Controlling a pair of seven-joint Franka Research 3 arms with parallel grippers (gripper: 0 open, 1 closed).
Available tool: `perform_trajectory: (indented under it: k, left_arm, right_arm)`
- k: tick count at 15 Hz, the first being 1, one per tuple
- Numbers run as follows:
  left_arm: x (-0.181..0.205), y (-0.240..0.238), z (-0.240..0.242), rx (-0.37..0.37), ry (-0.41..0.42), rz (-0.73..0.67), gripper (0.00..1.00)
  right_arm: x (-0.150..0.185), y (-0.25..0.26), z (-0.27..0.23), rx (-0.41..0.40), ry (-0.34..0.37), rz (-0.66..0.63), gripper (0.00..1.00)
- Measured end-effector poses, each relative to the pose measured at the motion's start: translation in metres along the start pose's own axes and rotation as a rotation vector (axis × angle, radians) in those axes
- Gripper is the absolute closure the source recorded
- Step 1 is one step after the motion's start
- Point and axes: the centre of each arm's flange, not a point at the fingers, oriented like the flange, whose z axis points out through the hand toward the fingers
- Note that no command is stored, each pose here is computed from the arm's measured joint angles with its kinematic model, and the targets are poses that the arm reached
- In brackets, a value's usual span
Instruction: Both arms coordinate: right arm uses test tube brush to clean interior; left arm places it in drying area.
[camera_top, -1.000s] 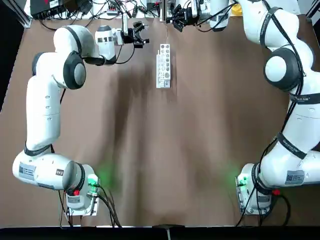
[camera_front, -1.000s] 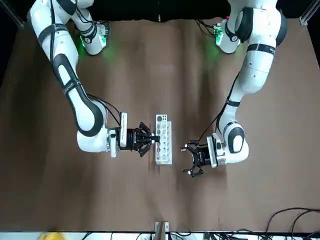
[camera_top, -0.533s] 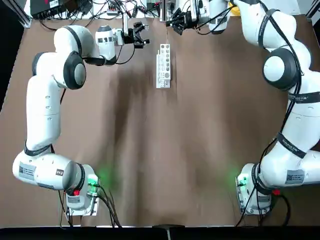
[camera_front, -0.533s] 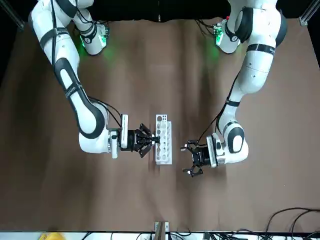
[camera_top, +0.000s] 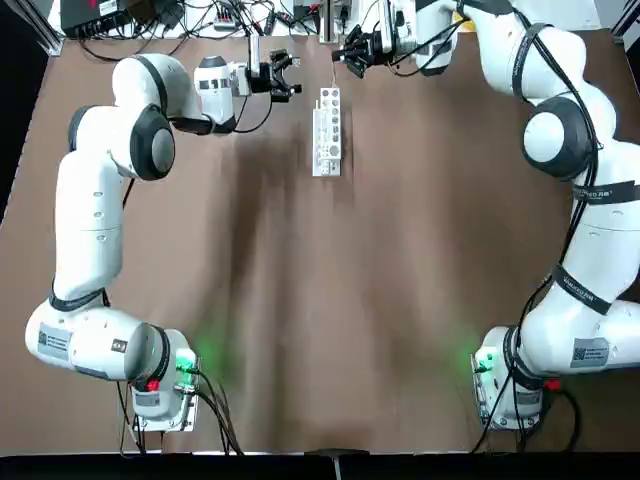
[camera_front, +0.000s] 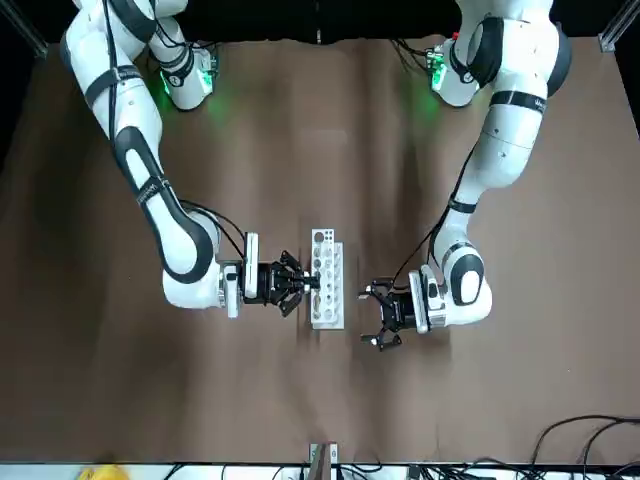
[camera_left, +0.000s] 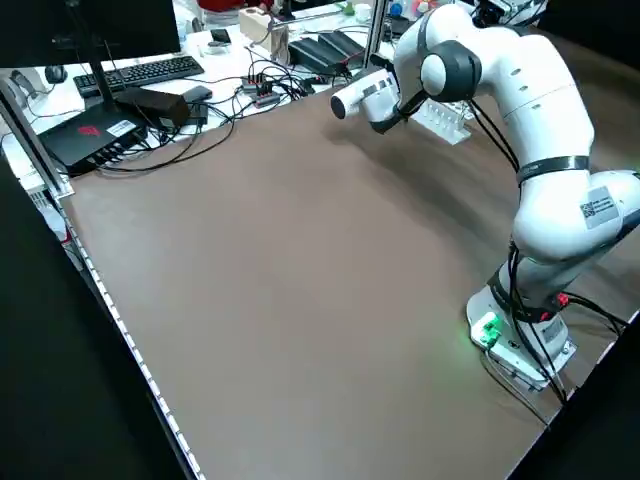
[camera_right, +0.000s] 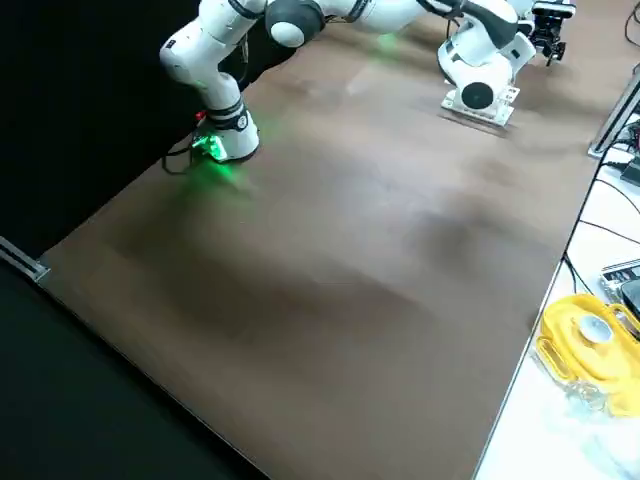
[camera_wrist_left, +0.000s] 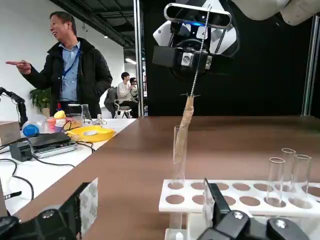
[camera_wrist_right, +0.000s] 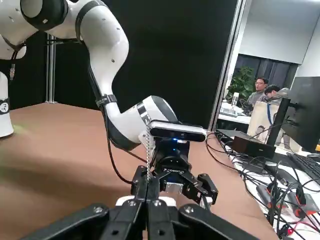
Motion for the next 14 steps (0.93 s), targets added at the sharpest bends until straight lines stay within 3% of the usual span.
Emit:
perform_trajectory:
  k: [14]
  left_arm:
    - [-0.017, 0.015, 0.024, 0.001, 0.033, -0.043, 0.01]
  right_arm:
    - [-0.008, -0.001, 0.001, -0.003, 0.004, -0.019, 0.98]
